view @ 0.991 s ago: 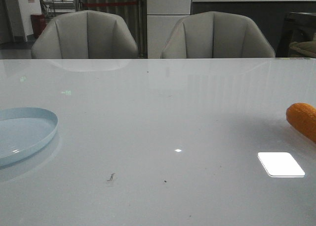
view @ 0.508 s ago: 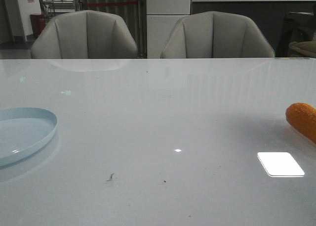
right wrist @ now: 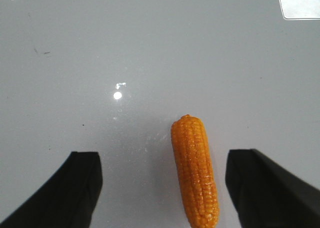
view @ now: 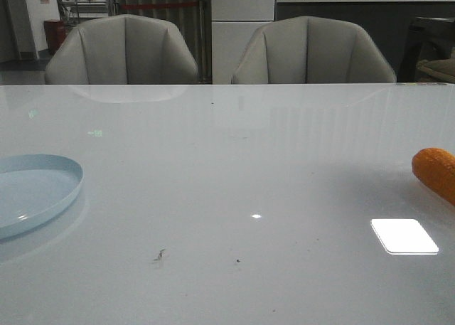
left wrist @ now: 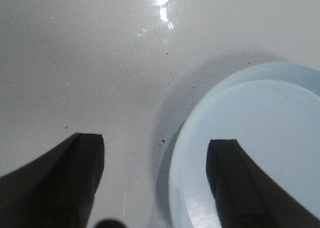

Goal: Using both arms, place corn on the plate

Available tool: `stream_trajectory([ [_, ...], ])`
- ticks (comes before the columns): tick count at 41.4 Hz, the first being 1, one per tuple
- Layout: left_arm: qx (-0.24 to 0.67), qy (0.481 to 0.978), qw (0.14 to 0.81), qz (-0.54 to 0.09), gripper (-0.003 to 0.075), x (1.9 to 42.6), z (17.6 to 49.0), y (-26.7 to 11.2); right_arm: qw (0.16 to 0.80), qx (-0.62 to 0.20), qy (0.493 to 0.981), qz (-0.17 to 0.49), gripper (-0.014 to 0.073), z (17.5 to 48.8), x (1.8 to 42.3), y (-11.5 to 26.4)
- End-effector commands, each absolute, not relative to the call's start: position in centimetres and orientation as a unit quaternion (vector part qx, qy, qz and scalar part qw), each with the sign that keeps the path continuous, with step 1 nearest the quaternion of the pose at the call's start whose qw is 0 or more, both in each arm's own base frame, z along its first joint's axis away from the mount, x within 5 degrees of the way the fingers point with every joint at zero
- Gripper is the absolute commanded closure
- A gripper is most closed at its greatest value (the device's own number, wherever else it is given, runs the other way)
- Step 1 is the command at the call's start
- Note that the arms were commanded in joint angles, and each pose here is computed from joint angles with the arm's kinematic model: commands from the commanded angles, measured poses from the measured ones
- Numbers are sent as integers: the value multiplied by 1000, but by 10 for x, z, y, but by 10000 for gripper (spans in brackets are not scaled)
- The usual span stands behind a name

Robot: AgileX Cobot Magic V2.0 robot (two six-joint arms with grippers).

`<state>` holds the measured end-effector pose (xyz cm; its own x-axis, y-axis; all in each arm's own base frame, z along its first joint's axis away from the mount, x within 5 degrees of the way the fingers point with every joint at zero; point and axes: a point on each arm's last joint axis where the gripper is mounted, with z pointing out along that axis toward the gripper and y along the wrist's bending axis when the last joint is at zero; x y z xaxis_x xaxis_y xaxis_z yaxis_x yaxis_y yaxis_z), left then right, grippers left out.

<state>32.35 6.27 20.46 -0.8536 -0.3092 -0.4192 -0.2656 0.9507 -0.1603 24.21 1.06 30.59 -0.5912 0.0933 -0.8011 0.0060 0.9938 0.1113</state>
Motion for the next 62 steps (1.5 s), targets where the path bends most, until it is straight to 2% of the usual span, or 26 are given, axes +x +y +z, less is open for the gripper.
stream_trajectory([
  [1,-153,959,232,-58,232,344,215,66,496,28,866,51,-16,325,244,10],
  [12,-152,971,167,-79,232,375,193,70,495,28,867,51,-16,325,243,10],
  [21,-152,974,143,-83,233,376,185,70,495,28,867,51,-16,325,243,10],
  [24,-149,975,142,-84,254,376,185,67,495,28,867,51,-16,325,243,10],
  [28,-138,977,141,-83,351,377,185,61,496,28,866,51,-16,325,243,10],
  [34,-117,979,142,-86,587,380,185,45,496,28,866,51,-16,325,243,10],
  [36,-108,980,144,-85,637,381,185,39,496,28,866,51,-16,325,243,10],
  [45,-67,983,146,-90,624,385,187,12,496,28,866,51,-16,325,243,10],
  [50,-49,983,148,-97,624,391,200,2,495,28,867,51,-16,325,243,10],
  [58,-15,978,171,-121,624,406,239,-17,495,28,867,51,-16,325,243,10],
  [62,4,970,188,-154,624,412,261,-34,495,28,867,51,-16,325,243,10],
])
